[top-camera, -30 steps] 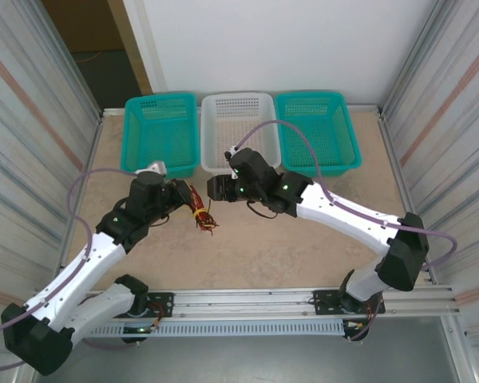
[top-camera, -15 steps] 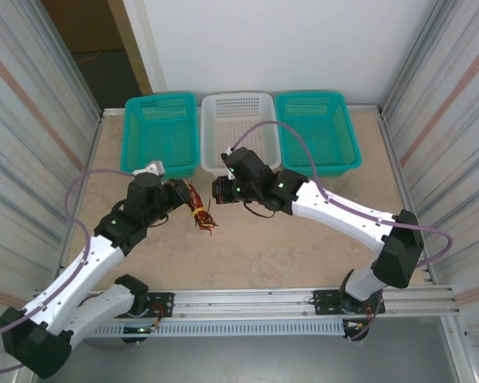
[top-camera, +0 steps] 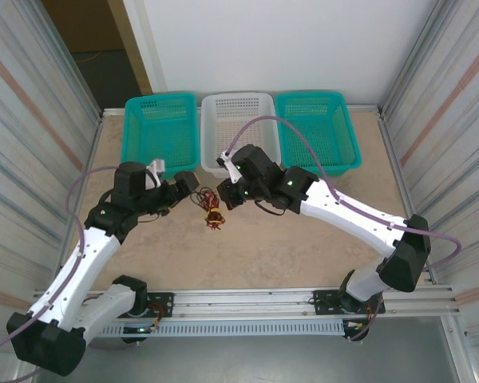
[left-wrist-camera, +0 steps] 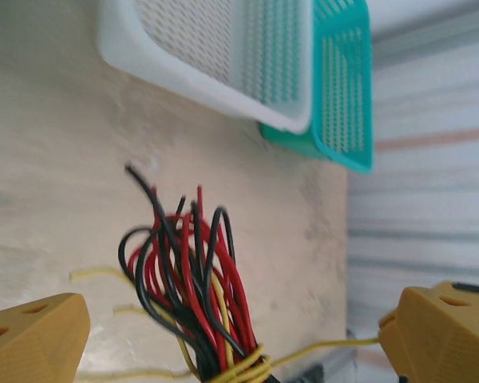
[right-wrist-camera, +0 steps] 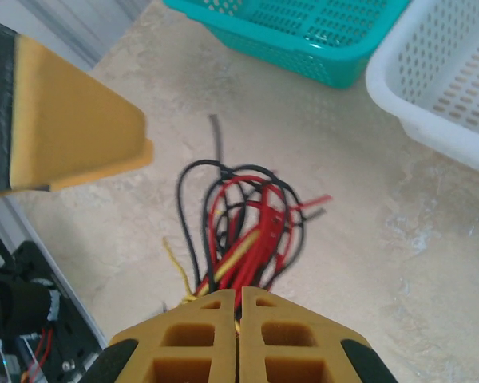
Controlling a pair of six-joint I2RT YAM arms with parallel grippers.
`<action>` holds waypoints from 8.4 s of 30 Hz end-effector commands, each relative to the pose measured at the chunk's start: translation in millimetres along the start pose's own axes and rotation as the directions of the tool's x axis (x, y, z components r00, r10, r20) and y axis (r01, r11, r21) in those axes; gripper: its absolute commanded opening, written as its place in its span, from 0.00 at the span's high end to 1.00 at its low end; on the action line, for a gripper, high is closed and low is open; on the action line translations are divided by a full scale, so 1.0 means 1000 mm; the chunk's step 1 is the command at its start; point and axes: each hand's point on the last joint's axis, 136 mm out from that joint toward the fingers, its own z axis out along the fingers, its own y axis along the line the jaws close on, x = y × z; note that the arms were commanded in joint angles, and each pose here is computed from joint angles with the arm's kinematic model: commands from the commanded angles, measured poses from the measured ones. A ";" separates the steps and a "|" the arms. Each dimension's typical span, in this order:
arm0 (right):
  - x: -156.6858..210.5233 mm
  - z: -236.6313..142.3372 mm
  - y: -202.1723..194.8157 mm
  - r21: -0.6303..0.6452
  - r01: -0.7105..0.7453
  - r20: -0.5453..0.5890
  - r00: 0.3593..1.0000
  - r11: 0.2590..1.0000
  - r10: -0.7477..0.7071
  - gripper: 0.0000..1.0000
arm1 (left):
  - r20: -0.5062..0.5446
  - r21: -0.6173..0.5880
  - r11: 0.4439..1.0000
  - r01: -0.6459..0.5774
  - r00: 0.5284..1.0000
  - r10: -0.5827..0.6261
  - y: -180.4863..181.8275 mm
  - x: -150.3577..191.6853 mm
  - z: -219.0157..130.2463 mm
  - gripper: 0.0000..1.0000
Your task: Untangle the cables
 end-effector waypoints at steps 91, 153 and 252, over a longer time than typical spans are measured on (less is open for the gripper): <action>-0.014 -0.015 -0.067 0.066 -0.258 0.183 0.953 0.964 0.243 1.00 | 0.025 0.354 0.896 0.266 0.956 -0.293 -0.017 -0.022 0.022 1.00; 0.070 0.024 -0.099 -0.030 -0.553 0.129 0.824 0.833 0.552 1.00 | 0.606 0.376 0.898 -0.229 0.794 -0.052 -0.121 -0.056 -0.045 1.00; -0.081 -0.187 -0.451 0.298 -0.810 0.791 0.505 0.504 0.344 1.00 | 0.145 -0.276 0.907 -0.317 0.920 0.365 0.027 0.035 0.013 0.12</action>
